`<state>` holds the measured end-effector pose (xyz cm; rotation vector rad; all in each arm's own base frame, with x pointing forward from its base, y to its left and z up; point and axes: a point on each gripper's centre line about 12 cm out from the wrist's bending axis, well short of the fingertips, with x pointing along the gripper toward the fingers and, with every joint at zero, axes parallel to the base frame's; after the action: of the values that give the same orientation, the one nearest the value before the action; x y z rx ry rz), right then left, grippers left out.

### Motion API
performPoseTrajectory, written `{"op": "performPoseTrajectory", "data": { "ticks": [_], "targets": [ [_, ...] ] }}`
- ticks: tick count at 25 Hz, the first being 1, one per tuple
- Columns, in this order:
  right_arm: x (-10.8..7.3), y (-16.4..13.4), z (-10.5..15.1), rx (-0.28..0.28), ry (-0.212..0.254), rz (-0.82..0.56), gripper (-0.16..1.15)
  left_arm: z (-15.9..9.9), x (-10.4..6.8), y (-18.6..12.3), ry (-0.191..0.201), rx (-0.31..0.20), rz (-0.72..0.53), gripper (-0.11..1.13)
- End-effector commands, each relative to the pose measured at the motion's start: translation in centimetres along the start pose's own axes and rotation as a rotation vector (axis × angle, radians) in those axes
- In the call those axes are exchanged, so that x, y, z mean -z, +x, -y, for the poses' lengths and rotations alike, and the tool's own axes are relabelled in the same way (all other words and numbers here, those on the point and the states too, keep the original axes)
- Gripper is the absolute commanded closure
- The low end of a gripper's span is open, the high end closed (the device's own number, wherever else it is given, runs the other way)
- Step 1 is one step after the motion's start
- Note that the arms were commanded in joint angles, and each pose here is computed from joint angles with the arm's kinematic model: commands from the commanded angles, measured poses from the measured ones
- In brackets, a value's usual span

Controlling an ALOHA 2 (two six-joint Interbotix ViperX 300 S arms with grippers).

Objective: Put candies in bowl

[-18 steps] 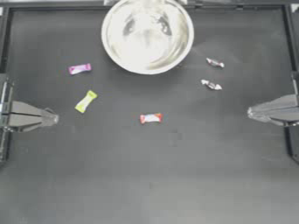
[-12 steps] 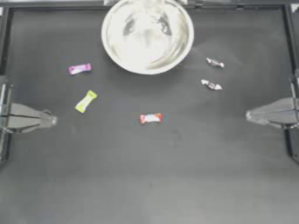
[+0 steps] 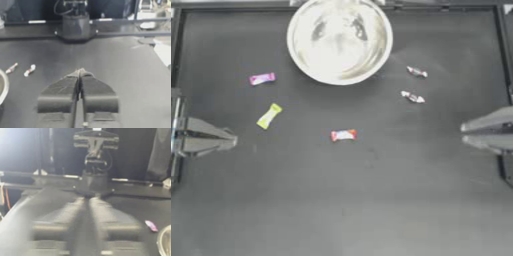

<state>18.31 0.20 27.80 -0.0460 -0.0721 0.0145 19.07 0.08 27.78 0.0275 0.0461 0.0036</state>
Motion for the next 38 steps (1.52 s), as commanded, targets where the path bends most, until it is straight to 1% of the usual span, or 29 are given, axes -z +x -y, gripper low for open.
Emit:
{"op": "performPoseTrajectory", "data": {
  "ticks": [1,3,4,6,7,11,12,13,14,15,18,21,23,27,30,33,38],
  "targets": [
    [-0.8,0.3,0.0,-0.003,-0.004,0.017,-0.06,-0.5,-1.0,0.5,-0.004,-0.024,-0.019,-0.08],
    [-0.7,0.2,0.0,-0.002,-0.003,0.017,0.01,-1.1,-1.1,0.6,-0.007,-0.054,-0.06,0.01],
    [-0.7,0.3,0.0,-0.002,-0.001,0.015,0.02,-1.5,-1.1,0.6,-0.009,-0.07,-0.085,0.05],
    [-0.7,0.3,0.0,-0.001,0.002,0.014,0.01,-2.3,-1.1,0.7,-0.019,-0.111,-0.155,0.03],
    [-0.8,0.3,0.0,-0.001,0.003,0.017,0.01,-2.9,-1.0,0.7,-0.027,-0.139,-0.198,0.01],
    [-0.6,0.3,0.0,0.003,0.016,0.012,0.01,-5.9,-0.1,1.0,-0.065,-0.271,-0.381,-0.01],
    [-0.5,0.2,0.1,0.004,0.022,0.008,0.01,-6.7,0.3,1.1,-0.074,-0.3,-0.42,-0.01],
    [-0.4,0.2,0.1,0.005,0.027,0.005,0.01,-7.2,0.5,1.1,-0.075,-0.32,-0.454,-0.01],
    [-0.4,0.2,0.1,0.008,0.03,0.003,0.01,-7.7,0.9,1.2,-0.068,-0.338,-0.491,-0.01],
    [-0.4,0.2,0.1,0.008,0.031,0.0,0.01,-8.2,1.3,1.3,-0.053,-0.351,-0.534,-0.01],
    [-0.4,0.3,0.1,0.008,0.031,-0.005,0.01,-9.5,1.8,1.4,-0.014,-0.385,-0.61,-0.01],
    [-0.4,0.4,0.1,0.008,0.031,-0.008,0.01,-10.8,2.0,1.7,0.011,-0.413,-0.673,-0.01],
    [-0.4,0.4,0.2,0.013,0.034,-0.006,0.01,-11.4,2.3,2.1,0.021,-0.416,-0.718,-0.01],
    [-0.4,0.4,0.2,0.015,0.035,-0.006,0.01,-13.2,3.6,2.7,0.04,-0.427,-0.814,-0.01],
    [-0.3,0.4,0.3,0.016,0.041,-0.008,0.01,-14.6,4.8,2.9,0.03,-0.441,-0.869,-0.01],
    [-0.3,0.4,0.3,0.017,0.043,-0.012,0.01,-15.3,6.0,3.5,0.024,-0.43,-0.92,-0.01],
    [0.0,0.8,0.3,0.016,0.044,-0.026,0.01,-17.1,7.5,4.5,0.029,-0.423,-0.988,-0.01]
  ]
}}
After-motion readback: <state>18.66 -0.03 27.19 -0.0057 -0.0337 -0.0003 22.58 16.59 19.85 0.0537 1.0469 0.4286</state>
